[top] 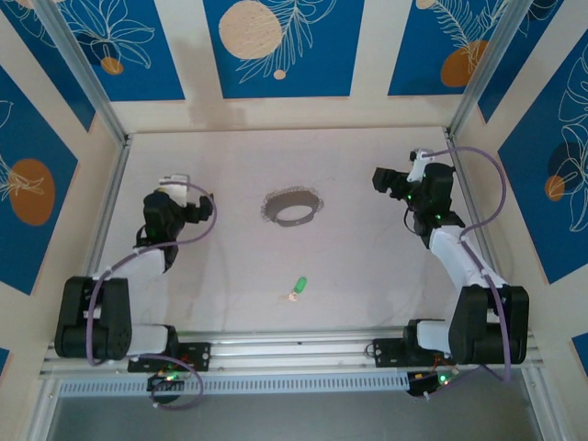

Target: Put the keys on the keyring

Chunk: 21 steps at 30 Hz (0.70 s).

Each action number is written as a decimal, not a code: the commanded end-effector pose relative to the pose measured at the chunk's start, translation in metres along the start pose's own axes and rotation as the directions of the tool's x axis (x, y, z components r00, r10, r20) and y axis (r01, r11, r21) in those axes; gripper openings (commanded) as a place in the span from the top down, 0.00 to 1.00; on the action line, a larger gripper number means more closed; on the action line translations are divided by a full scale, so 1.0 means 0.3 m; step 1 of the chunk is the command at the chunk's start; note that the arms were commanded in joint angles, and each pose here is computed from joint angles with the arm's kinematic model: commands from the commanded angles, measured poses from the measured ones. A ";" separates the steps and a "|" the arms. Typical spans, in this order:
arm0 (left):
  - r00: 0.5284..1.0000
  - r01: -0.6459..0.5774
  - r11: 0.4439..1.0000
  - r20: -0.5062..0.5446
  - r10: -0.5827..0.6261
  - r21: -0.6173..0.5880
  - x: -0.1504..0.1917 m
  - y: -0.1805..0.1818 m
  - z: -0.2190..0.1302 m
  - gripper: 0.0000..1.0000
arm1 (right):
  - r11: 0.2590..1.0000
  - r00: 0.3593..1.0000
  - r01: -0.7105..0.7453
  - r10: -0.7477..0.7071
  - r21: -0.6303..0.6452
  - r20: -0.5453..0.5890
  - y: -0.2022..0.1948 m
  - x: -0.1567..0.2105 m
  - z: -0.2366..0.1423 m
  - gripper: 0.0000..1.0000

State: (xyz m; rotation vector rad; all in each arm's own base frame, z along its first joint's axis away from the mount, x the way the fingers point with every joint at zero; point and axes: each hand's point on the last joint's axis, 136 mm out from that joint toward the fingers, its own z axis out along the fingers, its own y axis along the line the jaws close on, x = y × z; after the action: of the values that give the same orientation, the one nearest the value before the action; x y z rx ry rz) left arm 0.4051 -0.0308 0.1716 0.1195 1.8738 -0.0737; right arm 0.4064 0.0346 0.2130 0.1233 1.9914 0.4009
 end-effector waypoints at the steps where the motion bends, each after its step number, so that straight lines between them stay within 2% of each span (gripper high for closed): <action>1: 0.993 0.114 0.993 -0.045 -0.113 0.038 -0.052 -0.017 -0.028 0.00 | 0.991 0.973 -0.129 0.121 -0.025 -0.196 0.045 0.130 -0.026 0.10; 5: 0.961 0.275 0.950 -0.054 -0.270 0.145 -0.108 -0.105 -0.063 0.01 | 0.984 0.948 -0.168 0.145 -0.061 -0.284 0.116 0.193 -0.018 0.12; 9: 0.931 0.365 0.902 -0.099 -0.352 0.231 -0.108 -0.218 -0.098 0.00 | 0.975 0.904 -0.206 0.158 -0.081 -0.397 0.185 0.287 0.004 0.18; 16: 0.919 0.386 0.874 -0.202 -0.338 0.295 -0.001 -0.415 -0.140 0.00 | 0.964 0.827 -0.263 0.209 -0.031 -0.521 0.244 0.441 0.060 0.29; 21: 0.922 0.360 0.887 -0.254 -0.292 0.289 0.075 -0.469 -0.148 0.00 | 0.966 0.794 -0.257 0.222 0.019 -0.566 0.283 0.499 0.112 0.34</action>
State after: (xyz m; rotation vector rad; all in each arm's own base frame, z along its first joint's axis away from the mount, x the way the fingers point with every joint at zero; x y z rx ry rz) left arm 0.3428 -0.1661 0.1760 0.0729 2.0171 -0.6631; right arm 0.3541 0.1523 0.0945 0.1934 2.5510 0.7337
